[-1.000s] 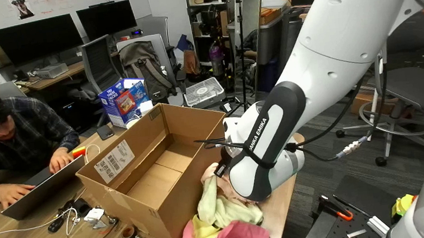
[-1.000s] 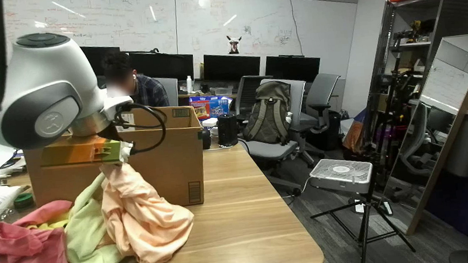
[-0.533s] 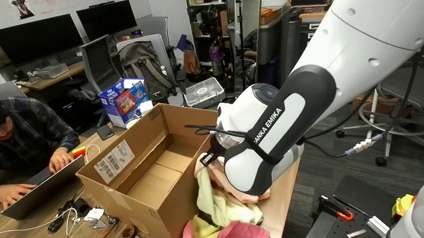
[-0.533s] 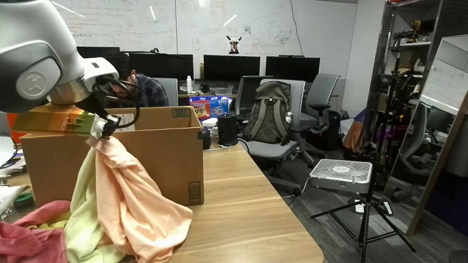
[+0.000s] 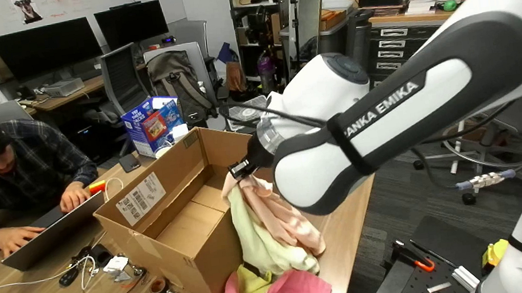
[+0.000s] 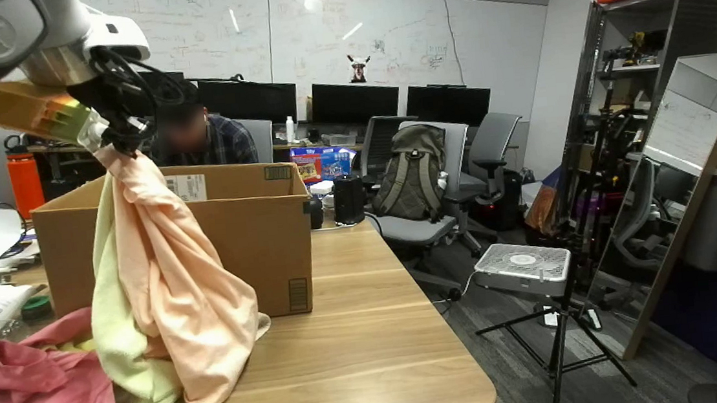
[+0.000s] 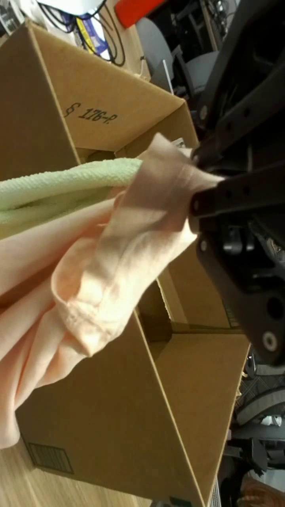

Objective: Pick the clothes on the table and put them in the box

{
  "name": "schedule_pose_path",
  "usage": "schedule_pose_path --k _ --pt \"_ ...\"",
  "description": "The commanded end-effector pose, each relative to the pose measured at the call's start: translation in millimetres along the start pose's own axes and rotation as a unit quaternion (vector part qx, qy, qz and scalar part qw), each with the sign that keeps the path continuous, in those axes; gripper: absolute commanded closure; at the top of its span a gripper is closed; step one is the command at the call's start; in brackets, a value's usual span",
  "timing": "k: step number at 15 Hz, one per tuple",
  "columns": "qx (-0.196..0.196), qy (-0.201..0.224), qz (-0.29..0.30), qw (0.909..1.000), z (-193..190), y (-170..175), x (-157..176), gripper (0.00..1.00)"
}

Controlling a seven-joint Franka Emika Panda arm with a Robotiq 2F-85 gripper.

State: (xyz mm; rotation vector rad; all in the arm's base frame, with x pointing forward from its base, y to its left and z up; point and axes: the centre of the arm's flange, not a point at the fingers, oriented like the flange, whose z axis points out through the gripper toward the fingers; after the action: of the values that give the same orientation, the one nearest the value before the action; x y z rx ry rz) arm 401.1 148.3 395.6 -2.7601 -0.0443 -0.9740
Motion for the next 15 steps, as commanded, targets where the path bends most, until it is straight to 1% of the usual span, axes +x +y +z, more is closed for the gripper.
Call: schedule_pose_path --k 1,5,8,11,15 --pt "0.012 0.022 0.031 0.9992 -68 15 25 0.98" --pt "0.02 0.051 0.048 0.9974 -102 14 45 0.98" --pt "0.036 0.069 0.066 0.9948 -118 2 50 0.98" --pt "0.06 0.076 0.089 0.9913 -136 -20 55 0.98" --pt "0.084 0.085 0.106 0.9871 -162 -53 62 0.98"
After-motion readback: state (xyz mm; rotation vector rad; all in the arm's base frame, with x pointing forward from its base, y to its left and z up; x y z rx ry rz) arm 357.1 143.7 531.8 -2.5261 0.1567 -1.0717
